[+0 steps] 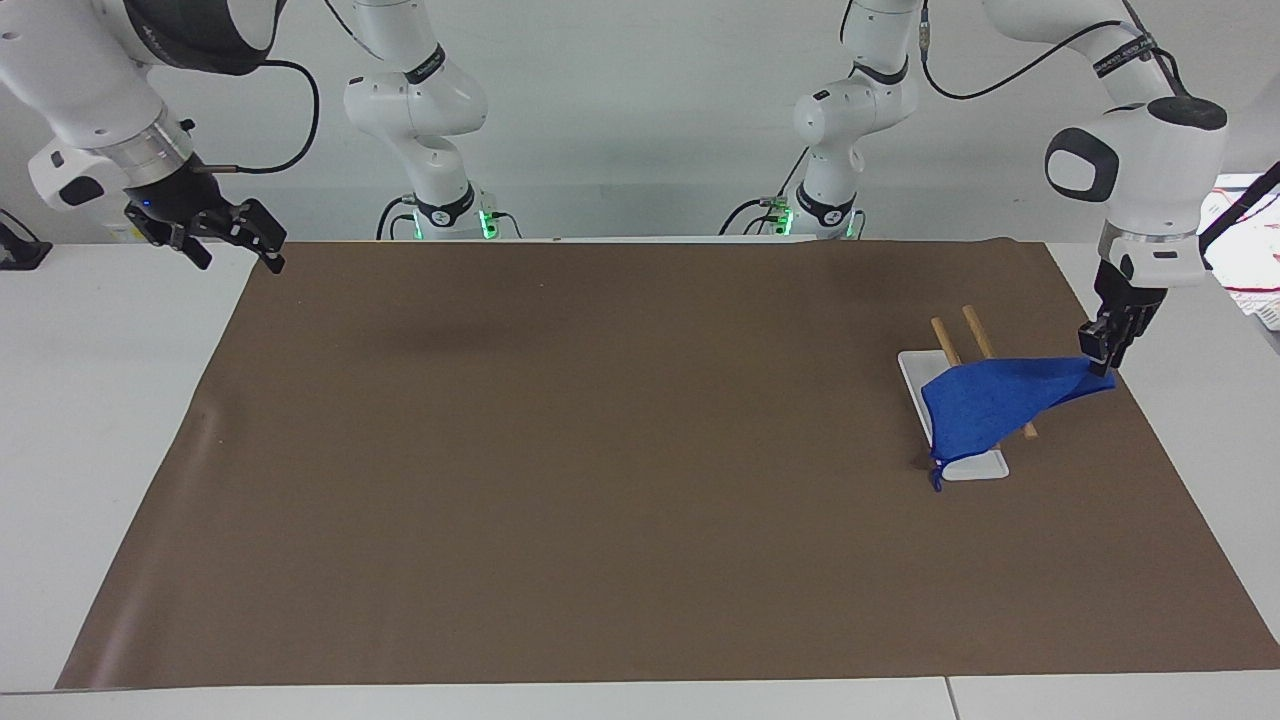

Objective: Right arm passes towel to left arm to hang
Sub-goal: 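Lower the towel with the left gripper over the wooden bar, then open the left gripper and draw it back from the hung towel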

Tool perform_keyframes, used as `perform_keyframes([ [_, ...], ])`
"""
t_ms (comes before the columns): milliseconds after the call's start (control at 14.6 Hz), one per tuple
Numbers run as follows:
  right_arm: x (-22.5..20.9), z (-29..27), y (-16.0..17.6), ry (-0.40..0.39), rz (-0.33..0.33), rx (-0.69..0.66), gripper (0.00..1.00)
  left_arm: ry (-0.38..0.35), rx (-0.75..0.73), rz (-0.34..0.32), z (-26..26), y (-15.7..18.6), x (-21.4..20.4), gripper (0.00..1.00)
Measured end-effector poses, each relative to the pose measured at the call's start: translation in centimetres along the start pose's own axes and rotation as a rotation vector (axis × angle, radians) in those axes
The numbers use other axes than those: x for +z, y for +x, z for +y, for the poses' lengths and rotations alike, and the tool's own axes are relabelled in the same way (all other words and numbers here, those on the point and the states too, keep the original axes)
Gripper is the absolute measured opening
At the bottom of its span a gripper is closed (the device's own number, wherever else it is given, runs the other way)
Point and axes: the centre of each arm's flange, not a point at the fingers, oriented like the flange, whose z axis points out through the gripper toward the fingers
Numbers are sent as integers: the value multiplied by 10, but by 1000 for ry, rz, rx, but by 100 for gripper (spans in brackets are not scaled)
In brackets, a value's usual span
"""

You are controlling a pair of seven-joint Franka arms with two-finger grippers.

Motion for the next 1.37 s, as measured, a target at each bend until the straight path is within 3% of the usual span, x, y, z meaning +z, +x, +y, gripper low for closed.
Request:
perform_keyframes([
  [342, 0, 3, 0, 1, 2, 6, 100, 7, 7, -28, 4, 7, -13, 96],
  [411, 0, 4, 0, 2, 1, 8, 100, 9, 20, -48, 10, 12, -23, 100],
  [685, 0, 4, 0, 2, 1, 9, 100, -1, 130, -139, 66, 18, -68, 100],
  [1027, 0, 2, 0, 5, 1, 5, 100, -76, 274, -223, 163, -10, -95, 100],
  [1370, 1, 2, 0, 6, -1, 5, 100, -83, 298, -303, 181, 2, -138, 100],
])
